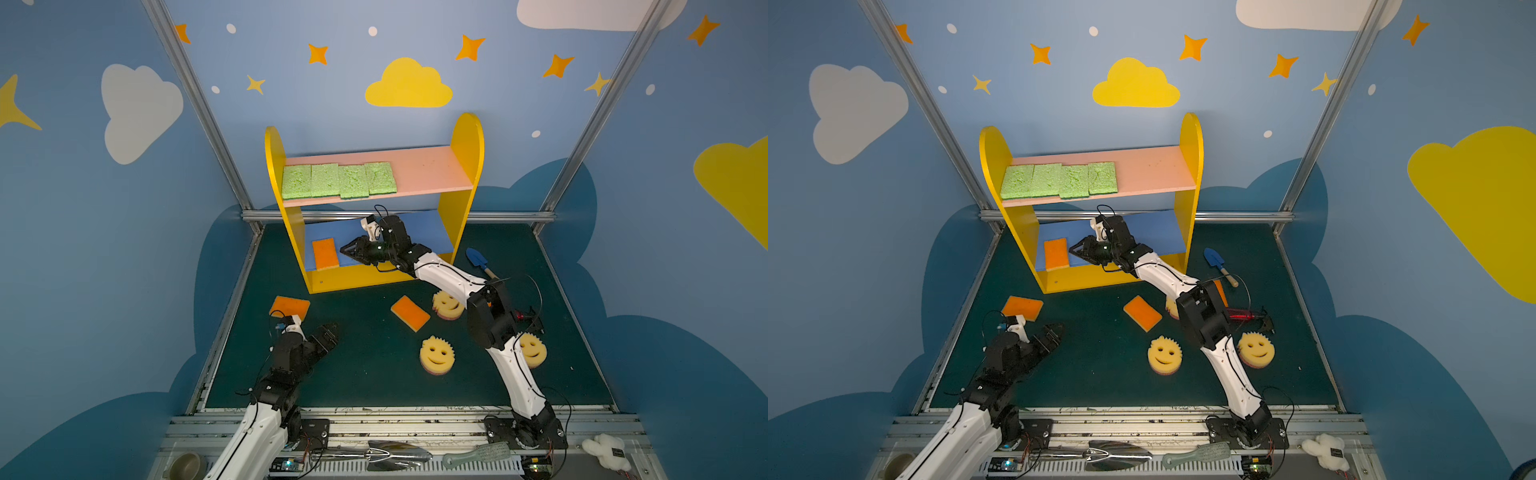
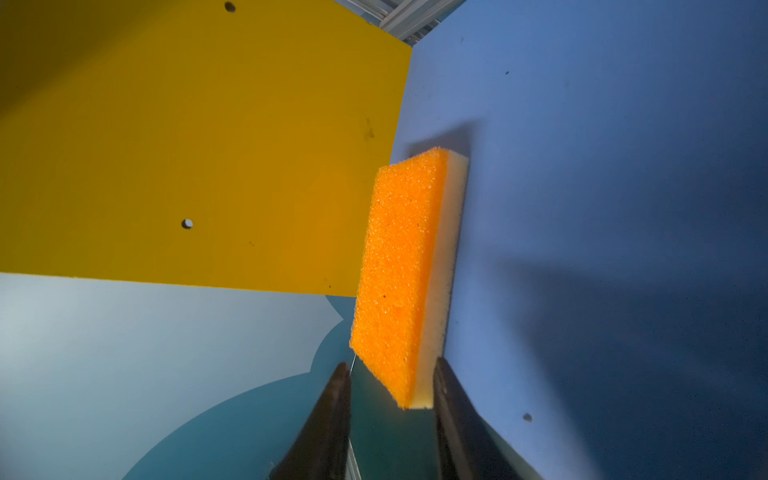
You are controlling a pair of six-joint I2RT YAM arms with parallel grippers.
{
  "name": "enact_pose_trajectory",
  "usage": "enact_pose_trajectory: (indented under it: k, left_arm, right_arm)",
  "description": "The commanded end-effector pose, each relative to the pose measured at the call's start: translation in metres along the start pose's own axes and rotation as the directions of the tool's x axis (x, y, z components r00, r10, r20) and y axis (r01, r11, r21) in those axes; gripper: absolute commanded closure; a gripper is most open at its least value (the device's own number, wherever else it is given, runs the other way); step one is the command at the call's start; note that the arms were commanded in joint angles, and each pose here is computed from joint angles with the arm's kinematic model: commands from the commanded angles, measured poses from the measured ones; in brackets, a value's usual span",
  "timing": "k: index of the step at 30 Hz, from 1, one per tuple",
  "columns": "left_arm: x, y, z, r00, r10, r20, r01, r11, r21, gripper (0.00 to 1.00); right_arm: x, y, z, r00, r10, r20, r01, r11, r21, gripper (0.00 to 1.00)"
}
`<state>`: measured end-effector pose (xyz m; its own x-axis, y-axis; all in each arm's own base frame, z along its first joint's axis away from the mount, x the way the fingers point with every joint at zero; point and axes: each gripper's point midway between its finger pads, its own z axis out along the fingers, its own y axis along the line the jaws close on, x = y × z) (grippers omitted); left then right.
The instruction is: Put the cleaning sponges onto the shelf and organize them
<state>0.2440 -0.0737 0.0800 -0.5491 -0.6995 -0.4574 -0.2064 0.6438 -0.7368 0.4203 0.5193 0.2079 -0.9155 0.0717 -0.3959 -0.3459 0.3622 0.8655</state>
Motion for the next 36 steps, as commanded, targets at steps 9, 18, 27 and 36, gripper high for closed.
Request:
enact_pose_trajectory:
  k: [9,18,27,36]
  left_arm:
    - [0.001,0.0,0.001,1.0,-0.003,-0.011,0.003,1.0,-0.003,0.01]
    - [0.003,0.002,0.002,1.0,-0.001,-0.014,0.001,1.0,-0.009,0.01]
    - [0.004,0.005,0.004,1.0,-0.001,-0.014,0.001,1.0,-0.013,0.01]
    - [0.004,0.004,0.003,1.0,0.004,-0.014,-0.004,1.0,-0.011,0.0]
  right_arm:
    - [0.007,0.013,0.014,0.999,-0.017,-0.029,0.016,0.999,-0.035,0.68]
    - [0.01,0.009,0.034,0.999,-0.005,-0.047,0.003,0.999,-0.033,0.7]
    - [0.008,0.007,0.046,0.999,0.013,-0.047,-0.016,0.999,-0.052,0.7]
    - [0.005,0.015,0.043,0.999,-0.003,-0.044,0.0,0.998,-0.061,0.67]
